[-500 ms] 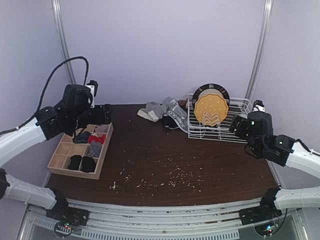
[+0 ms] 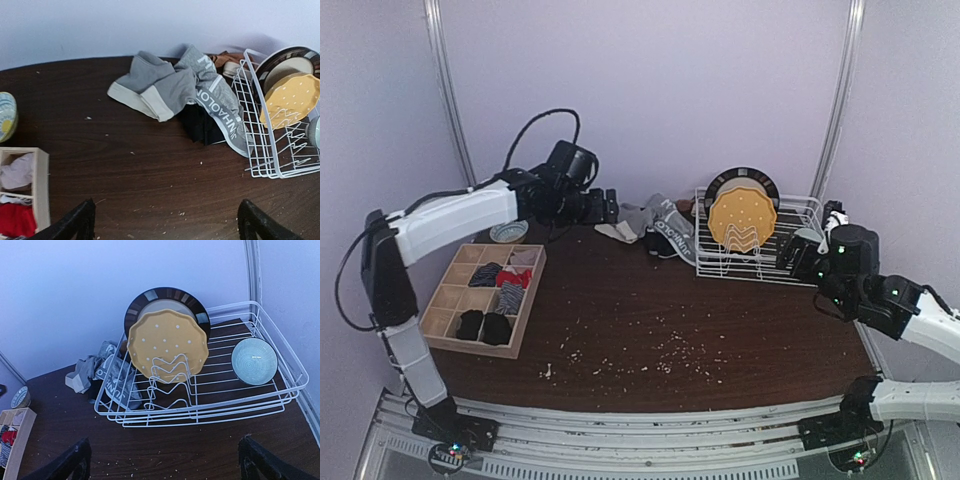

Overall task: Roll the underwear
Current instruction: Pick up the underwear from the center of the board.

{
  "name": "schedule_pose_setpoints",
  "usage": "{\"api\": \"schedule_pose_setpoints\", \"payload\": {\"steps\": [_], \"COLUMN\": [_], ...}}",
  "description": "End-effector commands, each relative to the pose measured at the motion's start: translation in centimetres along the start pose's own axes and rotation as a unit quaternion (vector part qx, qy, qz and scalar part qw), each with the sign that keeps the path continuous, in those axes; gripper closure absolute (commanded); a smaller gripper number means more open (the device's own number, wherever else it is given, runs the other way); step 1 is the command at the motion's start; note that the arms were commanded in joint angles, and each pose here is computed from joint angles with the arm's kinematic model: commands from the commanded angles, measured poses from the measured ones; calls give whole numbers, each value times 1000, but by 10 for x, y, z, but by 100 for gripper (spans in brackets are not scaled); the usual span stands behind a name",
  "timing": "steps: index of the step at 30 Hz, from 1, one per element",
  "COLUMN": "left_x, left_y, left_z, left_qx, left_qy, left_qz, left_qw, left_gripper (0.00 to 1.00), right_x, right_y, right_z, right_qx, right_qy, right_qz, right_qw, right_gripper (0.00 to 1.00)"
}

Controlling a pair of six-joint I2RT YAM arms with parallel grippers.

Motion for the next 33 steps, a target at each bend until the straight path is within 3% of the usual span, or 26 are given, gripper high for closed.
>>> {"api": "schedule_pose_setpoints", "payload": {"steps": [1, 9, 17, 26, 33], "left_x": [-11, -18, -9, 0, -23], "left_y": [-28, -13, 12, 7, 6], "left_z": [-73, -157, -216, -261, -284], "left_qx": [-46, -1, -28, -35, -62], "left_qy": [64, 100, 49, 5, 27], "left_qz": [47, 100, 116, 96, 125], "left_qw": [996, 990, 992, 995, 990], "left_gripper": [5, 12, 20, 27, 29], "right_x": [3, -4, -8, -11, -9], "right_y": [4, 4, -1, -2, -1], "right_z": [10, 9, 8, 7, 6], "right_qx": [39, 43, 37, 31, 26], "right_qy": [13, 32, 26, 35, 31], "right_qz": [-1, -5, -11, -7, 3], "right_qw": [999, 999, 999, 999, 999], "right_gripper": [2, 3, 5, 6, 6]}}
Point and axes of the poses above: each gripper's point midway between its finger pads, its own z axis back along the fingers, its own y axis along the line the jaws close on, x = y × z, the point moved 7 cm from there along z, back along the fingers, and after that the axes turned 12 degrees about -z, right-handed, at the moved point
